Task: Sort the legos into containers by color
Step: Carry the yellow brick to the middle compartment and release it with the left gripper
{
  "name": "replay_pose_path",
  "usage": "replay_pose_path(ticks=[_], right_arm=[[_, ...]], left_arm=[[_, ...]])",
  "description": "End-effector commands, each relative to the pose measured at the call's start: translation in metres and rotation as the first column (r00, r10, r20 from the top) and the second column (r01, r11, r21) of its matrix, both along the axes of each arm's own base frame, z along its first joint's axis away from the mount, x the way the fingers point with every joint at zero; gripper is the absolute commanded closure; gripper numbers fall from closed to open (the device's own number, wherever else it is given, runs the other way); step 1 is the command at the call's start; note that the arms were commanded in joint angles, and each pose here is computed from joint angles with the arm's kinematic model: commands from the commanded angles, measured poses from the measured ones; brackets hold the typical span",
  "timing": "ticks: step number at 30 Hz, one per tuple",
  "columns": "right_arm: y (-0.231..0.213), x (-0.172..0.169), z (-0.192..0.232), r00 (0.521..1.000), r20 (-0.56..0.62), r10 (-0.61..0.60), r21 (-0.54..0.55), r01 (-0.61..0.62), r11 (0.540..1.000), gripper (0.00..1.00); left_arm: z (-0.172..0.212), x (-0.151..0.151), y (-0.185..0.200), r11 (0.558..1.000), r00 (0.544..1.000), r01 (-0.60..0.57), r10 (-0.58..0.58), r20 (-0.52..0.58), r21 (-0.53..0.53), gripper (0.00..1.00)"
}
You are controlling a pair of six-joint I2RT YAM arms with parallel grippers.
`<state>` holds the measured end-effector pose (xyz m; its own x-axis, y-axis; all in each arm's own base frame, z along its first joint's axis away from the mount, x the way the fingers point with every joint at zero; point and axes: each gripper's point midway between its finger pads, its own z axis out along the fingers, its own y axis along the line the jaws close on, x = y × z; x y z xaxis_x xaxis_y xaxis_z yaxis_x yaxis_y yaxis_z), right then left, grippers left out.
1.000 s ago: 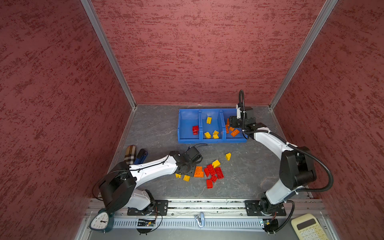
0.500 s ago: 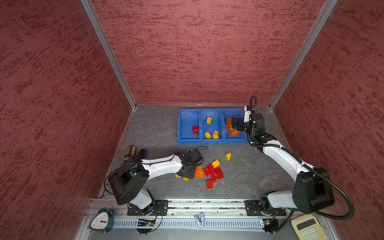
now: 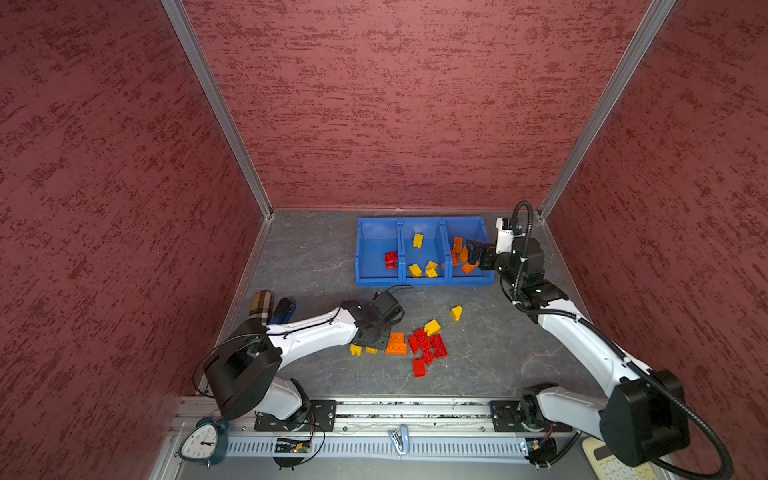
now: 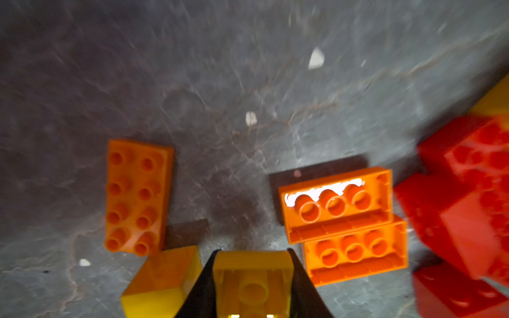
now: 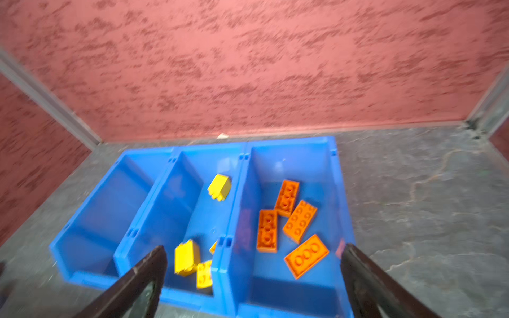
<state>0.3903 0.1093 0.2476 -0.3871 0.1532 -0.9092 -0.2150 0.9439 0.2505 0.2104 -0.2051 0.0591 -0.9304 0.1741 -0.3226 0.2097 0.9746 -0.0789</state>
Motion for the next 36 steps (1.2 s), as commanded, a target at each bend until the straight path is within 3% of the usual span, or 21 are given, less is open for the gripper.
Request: replay_pose_path(ticks=[1, 5, 11, 16, 21, 27, 32, 36], right_arm=[[0.016, -0.012, -0.004, 0.991, -0.077, 0.108, 0.004, -0.108, 0.994, 0.01], [0.010, -0.020, -0.005, 0.994, -0.072, 0.078, 0.022, -0.076, 0.997, 0.01], [0.011, -0.025, 0.005, 0.998, -0.010, 0.067, 0.113, -0.065, 0.991, 0.01], [-0.002, -0.017, 0.020, 0.999, 0.031, -0.030, 0.147, 0.026, 0.989, 0.01], [-0.007, -0.015, 0.018, 0.998, 0.026, -0.061, 0.137, 0.057, 0.989, 0.01], [-0.008, -0.019, 0.009, 0.998, -0.019, -0.052, 0.103, 0.054, 0.993, 0.01], [-0.005, -0.024, -0.002, 0.997, -0.065, -0.029, 0.084, 0.034, 0.996, 0.01], [-0.014, -0.024, -0.021, 0.985, -0.146, -0.094, 0.092, 0.108, 0.990, 0.01]], left_arm=[[0.057, 0.045, -0.025, 0.989, 0.979, -0.034, 0.062, 0.194, -0.147, 0.78], [0.100, 0.087, -0.056, 0.980, 0.935, 0.026, 0.046, 0.352, -0.197, 0.78], [0.120, 0.154, -0.106, 0.975, 0.882, 0.069, 0.039, 0.469, -0.211, 0.78], [0.111, 0.200, -0.140, 0.977, 0.881, 0.083, 0.021, 0.473, -0.198, 0.78], [0.105, 0.243, -0.151, 0.987, 0.849, 0.033, 0.056, 0.525, -0.159, 0.77], [0.083, 0.281, -0.169, 0.974, 0.862, 0.019, 0.097, 0.497, -0.224, 0.71], [0.079, 0.298, -0.182, 0.978, 0.867, 0.016, 0.088, 0.490, -0.206, 0.57], [0.091, 0.295, -0.188, 0.977, 0.860, 0.036, 0.077, 0.504, -0.211, 0.41]])
